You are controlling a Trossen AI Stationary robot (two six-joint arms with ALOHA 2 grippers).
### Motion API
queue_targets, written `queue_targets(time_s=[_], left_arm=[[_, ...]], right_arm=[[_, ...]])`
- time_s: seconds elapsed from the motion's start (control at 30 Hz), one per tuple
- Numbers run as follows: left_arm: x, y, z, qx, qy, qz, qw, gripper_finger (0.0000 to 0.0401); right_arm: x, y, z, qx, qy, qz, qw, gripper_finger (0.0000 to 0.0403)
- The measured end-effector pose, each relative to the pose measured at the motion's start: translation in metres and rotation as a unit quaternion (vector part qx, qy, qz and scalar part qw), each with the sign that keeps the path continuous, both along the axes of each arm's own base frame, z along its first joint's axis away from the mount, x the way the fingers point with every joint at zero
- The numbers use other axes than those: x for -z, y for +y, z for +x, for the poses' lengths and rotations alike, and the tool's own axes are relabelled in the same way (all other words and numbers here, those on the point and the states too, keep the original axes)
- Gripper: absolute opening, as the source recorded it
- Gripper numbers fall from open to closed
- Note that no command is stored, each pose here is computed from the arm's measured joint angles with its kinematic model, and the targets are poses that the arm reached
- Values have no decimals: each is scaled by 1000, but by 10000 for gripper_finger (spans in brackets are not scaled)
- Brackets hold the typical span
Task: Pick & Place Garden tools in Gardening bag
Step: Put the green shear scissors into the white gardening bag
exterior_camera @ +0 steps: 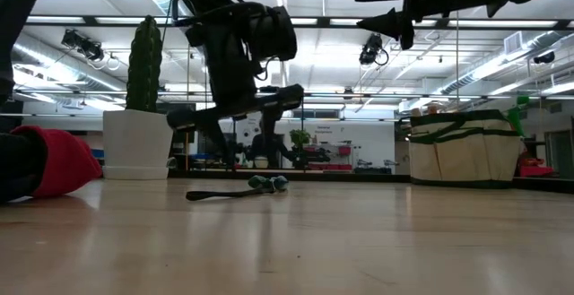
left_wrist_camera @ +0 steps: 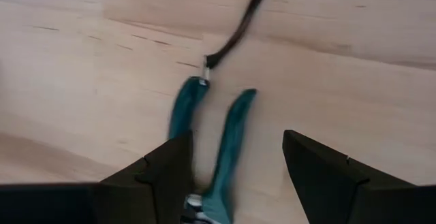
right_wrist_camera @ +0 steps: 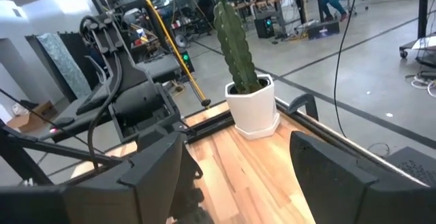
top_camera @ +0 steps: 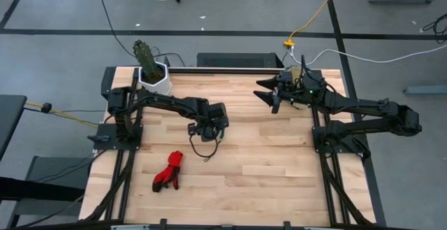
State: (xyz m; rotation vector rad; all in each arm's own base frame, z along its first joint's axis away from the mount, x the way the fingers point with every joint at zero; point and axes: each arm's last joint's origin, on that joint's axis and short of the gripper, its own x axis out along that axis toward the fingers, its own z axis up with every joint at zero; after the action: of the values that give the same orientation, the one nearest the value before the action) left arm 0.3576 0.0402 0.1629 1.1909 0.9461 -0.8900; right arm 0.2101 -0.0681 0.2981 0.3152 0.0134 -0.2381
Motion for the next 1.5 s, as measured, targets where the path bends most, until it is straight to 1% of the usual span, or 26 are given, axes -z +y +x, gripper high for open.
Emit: queue_targets(time_s=[0.27,0.43,0.5,0.7,0.8,1.0,1.13,1.5], left_arm=[[9,2,3,4,5,11,1000,234],[19,6,2,-1,30,22,999,234],[19,6,3,-3,27,31,999,234],[19,8,3,-5,27,35,999,229],[19,8,3,-5,27,35,999,216],[19,8,3,19,26,44,998,175],[19,8,3,23,26,45,998,154],[19,8,3,22,27,45,998,110]], right_arm=[[2,0,0,0,8,3,1000,276],[2,0,0,0,8,3,1000,276],[2,0,0,0,8,3,1000,276],[2,0,0,0,11,4,1000,276],[2,0,0,0,11,4,1000,276],[2,0,0,0,11,4,1000,276],[2,0,0,0,11,4,1000,276],[2,0,0,-1,11,4,1000,276]])
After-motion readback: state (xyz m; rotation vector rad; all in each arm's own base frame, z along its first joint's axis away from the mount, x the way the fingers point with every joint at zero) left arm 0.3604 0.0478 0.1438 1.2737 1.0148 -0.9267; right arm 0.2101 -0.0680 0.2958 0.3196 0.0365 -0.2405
